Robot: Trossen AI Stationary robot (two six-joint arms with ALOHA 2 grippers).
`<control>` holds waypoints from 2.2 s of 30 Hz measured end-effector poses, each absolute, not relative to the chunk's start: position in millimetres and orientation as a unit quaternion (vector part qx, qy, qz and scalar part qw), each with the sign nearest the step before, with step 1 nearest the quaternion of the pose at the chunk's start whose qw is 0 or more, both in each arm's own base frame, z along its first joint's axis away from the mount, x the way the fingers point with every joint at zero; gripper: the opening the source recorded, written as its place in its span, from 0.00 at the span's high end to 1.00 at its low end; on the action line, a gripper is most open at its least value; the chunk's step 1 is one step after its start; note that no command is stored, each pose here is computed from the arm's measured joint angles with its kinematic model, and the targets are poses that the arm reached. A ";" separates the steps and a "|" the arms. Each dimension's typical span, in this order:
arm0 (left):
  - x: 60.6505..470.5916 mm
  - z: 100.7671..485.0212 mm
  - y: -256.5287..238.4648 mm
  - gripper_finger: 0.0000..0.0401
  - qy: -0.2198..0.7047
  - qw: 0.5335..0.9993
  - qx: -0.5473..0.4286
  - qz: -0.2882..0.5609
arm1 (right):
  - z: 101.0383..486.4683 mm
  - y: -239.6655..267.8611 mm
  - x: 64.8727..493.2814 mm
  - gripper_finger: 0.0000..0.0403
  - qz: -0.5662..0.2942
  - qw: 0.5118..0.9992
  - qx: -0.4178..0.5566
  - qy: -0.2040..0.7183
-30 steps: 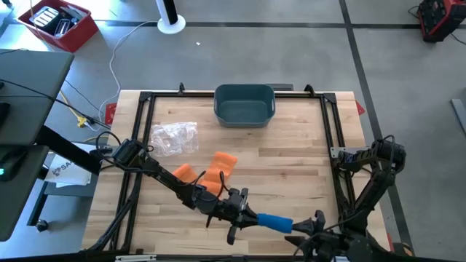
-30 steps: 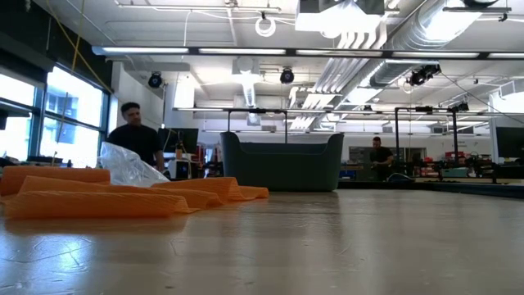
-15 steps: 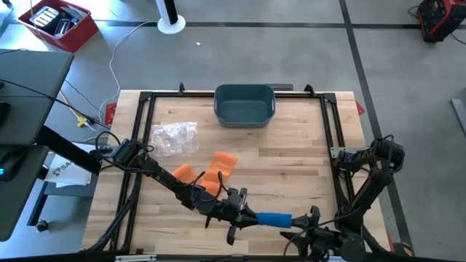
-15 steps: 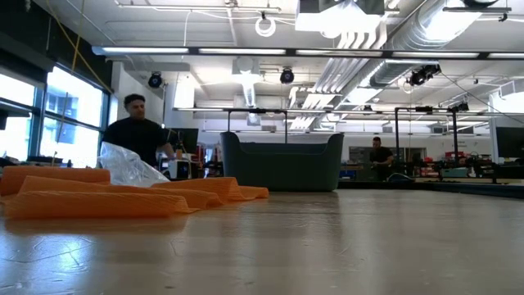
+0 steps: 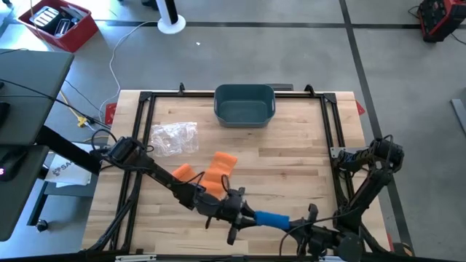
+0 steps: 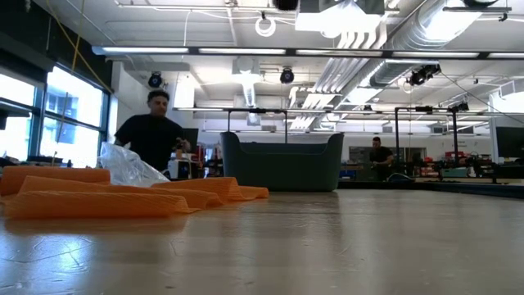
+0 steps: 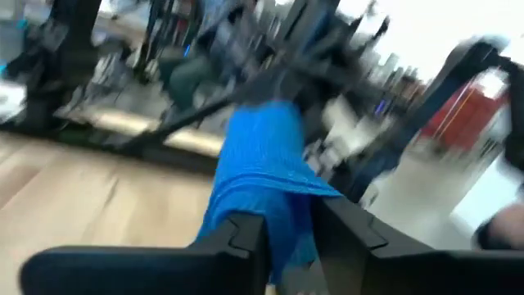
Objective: Roll bandage
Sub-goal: Roll the blue bandage
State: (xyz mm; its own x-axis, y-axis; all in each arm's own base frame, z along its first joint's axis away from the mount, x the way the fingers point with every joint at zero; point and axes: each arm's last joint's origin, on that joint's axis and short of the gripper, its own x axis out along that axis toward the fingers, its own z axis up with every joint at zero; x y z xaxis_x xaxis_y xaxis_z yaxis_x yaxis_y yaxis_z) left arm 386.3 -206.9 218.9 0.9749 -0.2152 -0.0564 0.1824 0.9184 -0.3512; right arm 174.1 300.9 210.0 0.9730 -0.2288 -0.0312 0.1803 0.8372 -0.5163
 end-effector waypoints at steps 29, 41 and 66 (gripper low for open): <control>338.3 259.4 -236.4 0.74 0.058 0.994 -0.075 -0.052 | 200.6 219.6 129.6 0.99 0.147 0.986 -0.016 -0.083; 356.8 265.0 -281.2 0.83 0.002 0.994 0.038 -0.102 | 213.1 208.4 125.9 0.99 0.241 0.947 -0.030 -0.209; 408.8 293.7 -330.3 0.62 0.021 0.924 0.381 0.031 | 213.4 206.7 128.8 0.99 0.238 0.949 -0.019 -0.207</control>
